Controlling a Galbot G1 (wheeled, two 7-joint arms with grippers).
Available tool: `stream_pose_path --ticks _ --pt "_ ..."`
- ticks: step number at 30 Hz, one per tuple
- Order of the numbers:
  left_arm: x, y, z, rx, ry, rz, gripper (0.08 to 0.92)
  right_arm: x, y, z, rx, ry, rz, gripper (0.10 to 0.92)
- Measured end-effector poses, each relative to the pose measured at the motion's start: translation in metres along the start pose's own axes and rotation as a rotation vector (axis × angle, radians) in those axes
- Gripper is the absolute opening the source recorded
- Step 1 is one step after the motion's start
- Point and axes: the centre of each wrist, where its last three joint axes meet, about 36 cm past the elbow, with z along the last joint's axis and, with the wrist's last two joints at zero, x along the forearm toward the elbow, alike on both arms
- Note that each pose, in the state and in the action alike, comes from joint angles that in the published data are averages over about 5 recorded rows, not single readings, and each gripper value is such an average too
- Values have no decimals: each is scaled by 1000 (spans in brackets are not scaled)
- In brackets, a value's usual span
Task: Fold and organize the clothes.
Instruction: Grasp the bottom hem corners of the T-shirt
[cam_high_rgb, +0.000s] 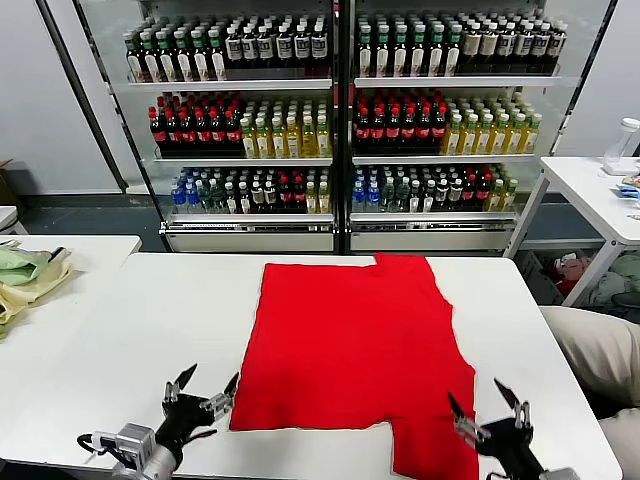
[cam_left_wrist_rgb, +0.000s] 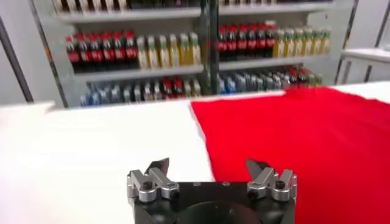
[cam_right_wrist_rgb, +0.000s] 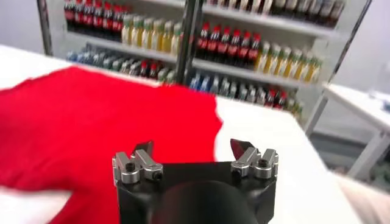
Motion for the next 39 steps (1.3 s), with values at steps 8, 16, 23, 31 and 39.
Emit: stream_pose_path --ticks 8,16,23,31,39 --pt "3 -11 7 7 54 -5 823 3 2 13 -34 41 2 823" --pt "-3 -12 15 -6 102 -30 823 4 5 25 -68 80 -7 823" --pt "-2 -14 20 -21 127 -40 822 4 8 31 -98 108 -6 823" --pt "1 -22 26 -27 133 -31 672 4 10 34 -120 124 -11 647" --pt "1 -27 31 -24 137 -18 438 4 14 38 -139 140 -24 431"
